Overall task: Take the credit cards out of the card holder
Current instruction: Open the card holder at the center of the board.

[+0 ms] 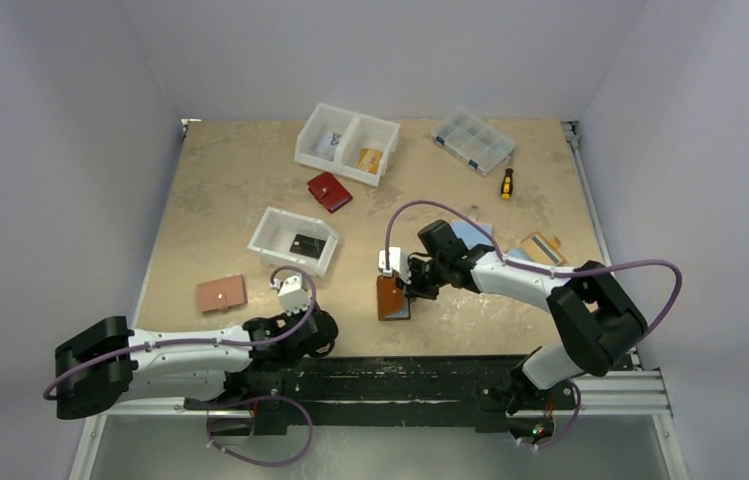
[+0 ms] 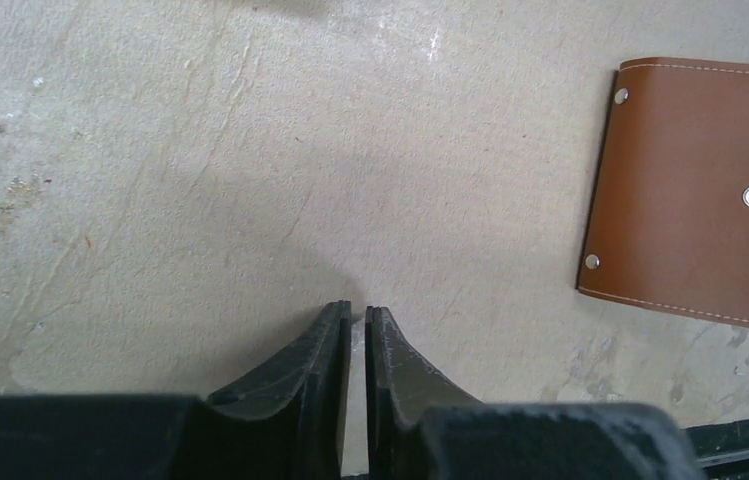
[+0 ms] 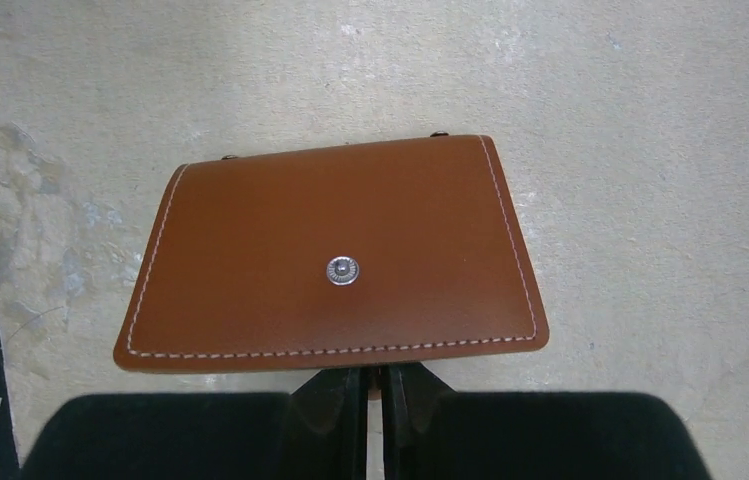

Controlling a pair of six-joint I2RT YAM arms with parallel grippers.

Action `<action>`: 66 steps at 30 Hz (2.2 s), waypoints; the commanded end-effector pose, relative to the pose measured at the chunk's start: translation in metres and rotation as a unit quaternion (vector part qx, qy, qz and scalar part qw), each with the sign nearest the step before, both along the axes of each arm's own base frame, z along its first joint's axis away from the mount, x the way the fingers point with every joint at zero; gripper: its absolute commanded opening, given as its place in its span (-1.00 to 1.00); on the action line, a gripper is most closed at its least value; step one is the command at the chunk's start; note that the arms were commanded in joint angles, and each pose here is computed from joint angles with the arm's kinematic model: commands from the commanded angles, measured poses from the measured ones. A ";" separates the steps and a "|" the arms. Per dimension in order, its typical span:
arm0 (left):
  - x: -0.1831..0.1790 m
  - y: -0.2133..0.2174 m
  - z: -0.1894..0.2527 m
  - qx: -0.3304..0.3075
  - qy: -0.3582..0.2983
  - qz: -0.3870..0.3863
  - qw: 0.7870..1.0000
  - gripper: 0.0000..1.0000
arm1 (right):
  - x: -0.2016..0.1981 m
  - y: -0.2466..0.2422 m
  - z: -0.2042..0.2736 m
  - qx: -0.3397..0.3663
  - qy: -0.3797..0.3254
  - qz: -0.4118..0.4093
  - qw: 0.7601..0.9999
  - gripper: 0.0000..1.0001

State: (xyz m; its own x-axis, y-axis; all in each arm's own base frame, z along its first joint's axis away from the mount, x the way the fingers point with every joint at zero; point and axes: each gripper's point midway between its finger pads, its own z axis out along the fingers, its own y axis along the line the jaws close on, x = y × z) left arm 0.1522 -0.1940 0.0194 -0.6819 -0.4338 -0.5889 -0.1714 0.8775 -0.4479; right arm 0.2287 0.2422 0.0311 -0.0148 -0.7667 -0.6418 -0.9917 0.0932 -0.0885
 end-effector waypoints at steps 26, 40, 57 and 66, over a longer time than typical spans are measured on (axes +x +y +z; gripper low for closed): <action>0.028 -0.094 0.109 0.070 -0.252 -0.223 0.939 0.52 | -0.012 0.049 0.082 0.142 0.107 0.038 0.983 -1.00; 0.050 -0.060 0.084 0.084 -0.199 -0.107 0.970 0.80 | -0.006 0.049 0.090 0.148 0.102 0.034 0.983 -1.00; 0.049 -0.081 0.078 0.008 -0.185 -0.145 0.972 0.89 | -0.005 0.050 0.091 0.148 0.106 0.033 0.983 -1.00; 0.055 -0.094 0.058 0.056 -0.150 -0.147 0.976 0.85 | -0.006 0.049 0.091 0.149 0.104 0.033 0.983 -1.00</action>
